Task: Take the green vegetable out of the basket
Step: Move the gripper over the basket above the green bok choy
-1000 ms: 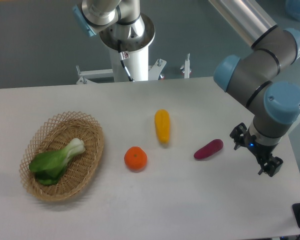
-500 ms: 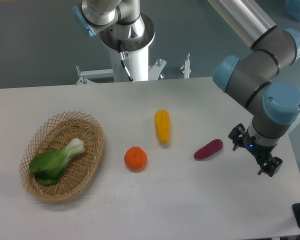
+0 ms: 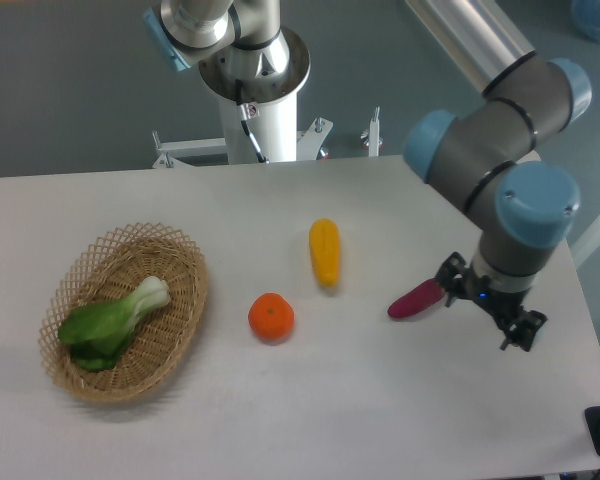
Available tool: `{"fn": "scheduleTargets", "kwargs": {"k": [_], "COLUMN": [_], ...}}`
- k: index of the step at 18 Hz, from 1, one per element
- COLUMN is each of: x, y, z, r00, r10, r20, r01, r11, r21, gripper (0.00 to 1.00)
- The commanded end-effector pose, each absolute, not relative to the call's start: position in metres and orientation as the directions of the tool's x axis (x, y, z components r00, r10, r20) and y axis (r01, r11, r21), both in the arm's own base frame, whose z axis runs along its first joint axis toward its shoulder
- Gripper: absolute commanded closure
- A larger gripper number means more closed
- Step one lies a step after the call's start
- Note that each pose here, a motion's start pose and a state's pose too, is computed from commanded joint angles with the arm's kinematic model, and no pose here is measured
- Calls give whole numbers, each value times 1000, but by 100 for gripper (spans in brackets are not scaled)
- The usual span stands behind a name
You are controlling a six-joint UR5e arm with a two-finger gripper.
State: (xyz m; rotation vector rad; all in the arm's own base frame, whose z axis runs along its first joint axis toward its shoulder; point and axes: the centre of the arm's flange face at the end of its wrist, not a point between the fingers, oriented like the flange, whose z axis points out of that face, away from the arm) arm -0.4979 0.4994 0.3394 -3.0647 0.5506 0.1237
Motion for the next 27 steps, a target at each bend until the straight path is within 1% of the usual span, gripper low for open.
{"fn": "scheduleTargets", "kwargs": {"k": [2, 6, 9, 11, 14, 18, 23, 27], "x": [-455, -354, -284, -248, -207, -162, -136, -112], "y": [519, 553, 569, 578, 594, 604, 605, 598], "z": [343, 345, 351, 353, 355, 338, 328, 302], "r00": [937, 963, 955, 952, 958, 951, 948, 960], "r10": [-341, -266, -292, -303, -285, -310, -319, -279], "r20": [-73, -51, -45, -35, -15, 9, 9, 29], "r01": [-343, -267, -294, -304, -285, -309, -318, -278], "r11": [-939, -963, -955, -952, -956, -950, -947, -960], "r21": [-17, -28, -29, -45, -69, -47, -48, -22], "gripper": [0, 0, 0, 0, 0, 0, 0, 0]}}
